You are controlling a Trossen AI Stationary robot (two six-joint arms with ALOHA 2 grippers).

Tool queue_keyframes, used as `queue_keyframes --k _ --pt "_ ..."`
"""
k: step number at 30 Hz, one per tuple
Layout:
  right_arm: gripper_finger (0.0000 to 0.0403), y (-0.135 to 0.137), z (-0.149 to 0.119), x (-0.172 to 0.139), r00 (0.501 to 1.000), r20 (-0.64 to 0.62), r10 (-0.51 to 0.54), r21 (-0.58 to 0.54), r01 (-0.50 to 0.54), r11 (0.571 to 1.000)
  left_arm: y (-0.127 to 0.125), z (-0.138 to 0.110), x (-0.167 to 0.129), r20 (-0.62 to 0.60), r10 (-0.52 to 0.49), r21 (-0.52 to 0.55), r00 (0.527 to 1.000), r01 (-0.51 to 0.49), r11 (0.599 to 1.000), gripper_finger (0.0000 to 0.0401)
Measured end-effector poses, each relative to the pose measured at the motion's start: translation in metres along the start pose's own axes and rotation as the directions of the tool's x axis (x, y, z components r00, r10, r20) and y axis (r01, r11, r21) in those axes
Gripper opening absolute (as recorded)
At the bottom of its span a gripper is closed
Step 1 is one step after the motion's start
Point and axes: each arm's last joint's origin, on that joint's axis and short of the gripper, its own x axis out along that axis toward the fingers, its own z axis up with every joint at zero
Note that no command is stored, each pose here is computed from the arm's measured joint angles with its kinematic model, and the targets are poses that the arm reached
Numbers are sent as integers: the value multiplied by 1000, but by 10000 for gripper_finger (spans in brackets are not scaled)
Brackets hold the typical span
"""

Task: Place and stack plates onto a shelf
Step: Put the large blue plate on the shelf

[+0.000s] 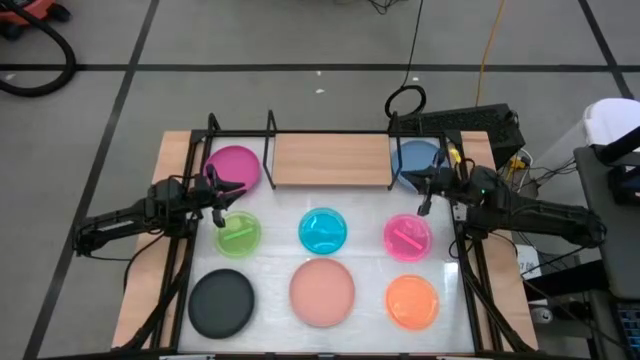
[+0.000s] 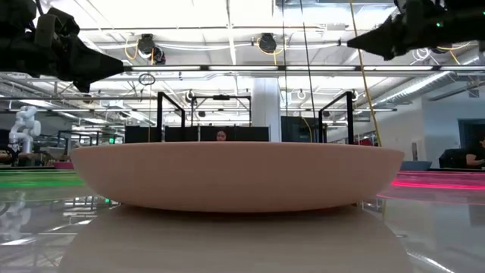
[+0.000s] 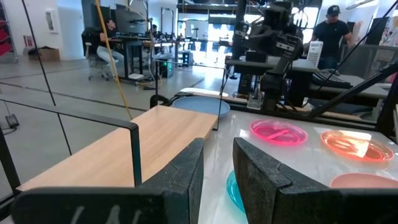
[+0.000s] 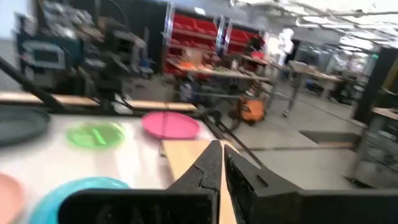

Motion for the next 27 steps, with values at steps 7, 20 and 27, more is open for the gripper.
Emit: queue_keyframes --k 7,20,27 --pt "78 -7 37 10 976 -220 -5 -10 3 1000 0 0 0 2 0 0 1000 0 1000 93" --pt "153 -8 30 5 735 -678 12 34 15 999 0 0 0 -1 0 0 1000 0 1000 93" --pt "152 0 -8 20 549 -836 1 3 2 1000 0 0 0 -1 0 0 1000 0 1000 92"
